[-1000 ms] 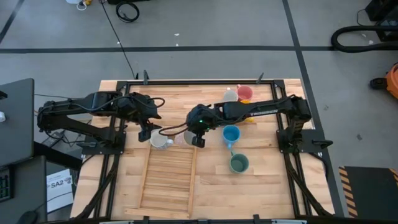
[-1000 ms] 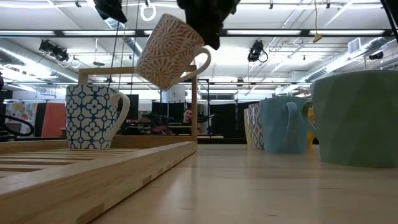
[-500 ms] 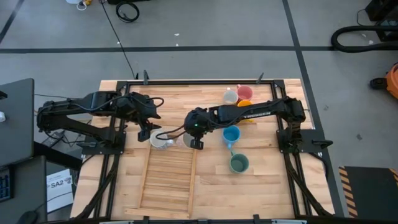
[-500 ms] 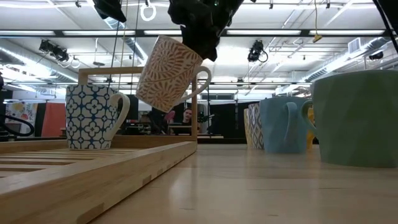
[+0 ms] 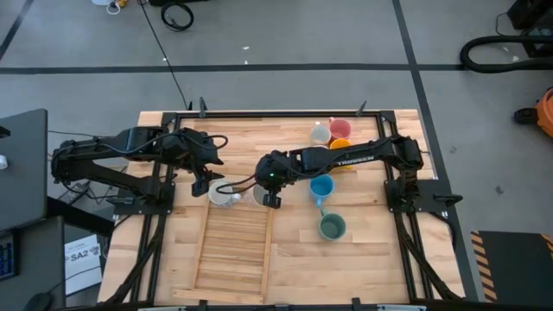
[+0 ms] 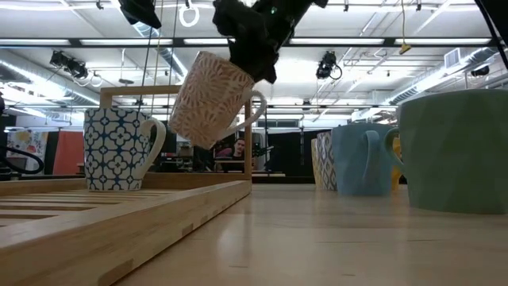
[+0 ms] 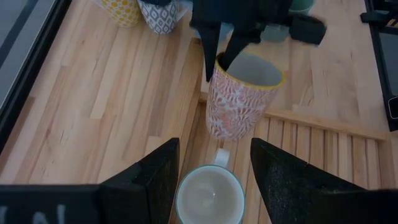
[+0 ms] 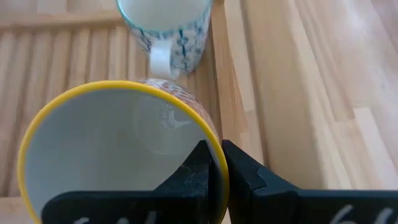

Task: Place coffee mugs
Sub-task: Put the orange and white mug on the shelf aligned with the blue and white mug

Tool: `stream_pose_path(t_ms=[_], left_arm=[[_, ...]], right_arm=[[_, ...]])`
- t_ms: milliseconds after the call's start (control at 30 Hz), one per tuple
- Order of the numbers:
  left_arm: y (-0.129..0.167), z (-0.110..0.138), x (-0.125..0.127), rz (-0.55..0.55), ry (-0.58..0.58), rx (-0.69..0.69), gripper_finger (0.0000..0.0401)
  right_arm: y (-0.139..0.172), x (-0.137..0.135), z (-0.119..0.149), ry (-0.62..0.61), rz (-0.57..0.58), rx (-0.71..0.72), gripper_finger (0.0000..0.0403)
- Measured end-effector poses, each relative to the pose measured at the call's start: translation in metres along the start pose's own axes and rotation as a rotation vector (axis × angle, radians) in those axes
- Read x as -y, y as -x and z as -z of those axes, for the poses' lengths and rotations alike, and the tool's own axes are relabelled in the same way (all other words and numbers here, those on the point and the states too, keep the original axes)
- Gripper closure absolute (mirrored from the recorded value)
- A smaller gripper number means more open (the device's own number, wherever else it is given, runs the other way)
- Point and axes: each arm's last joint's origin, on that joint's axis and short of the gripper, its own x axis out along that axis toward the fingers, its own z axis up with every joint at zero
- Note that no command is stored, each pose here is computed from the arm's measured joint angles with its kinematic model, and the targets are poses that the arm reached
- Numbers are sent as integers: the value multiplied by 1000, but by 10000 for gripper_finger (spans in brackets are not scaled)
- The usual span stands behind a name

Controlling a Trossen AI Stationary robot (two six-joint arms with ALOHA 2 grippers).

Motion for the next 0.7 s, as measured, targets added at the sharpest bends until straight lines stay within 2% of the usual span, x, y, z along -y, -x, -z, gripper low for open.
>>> stream_pose_path(t_ms=[233,700], left_arm=[[0,0,0,0,0,1,197],[0,0,0,0,0,0,197]], right_arm=[[-24,-1,8,11,8,-51,373],[-24,1,7,7,20,-48,373]])
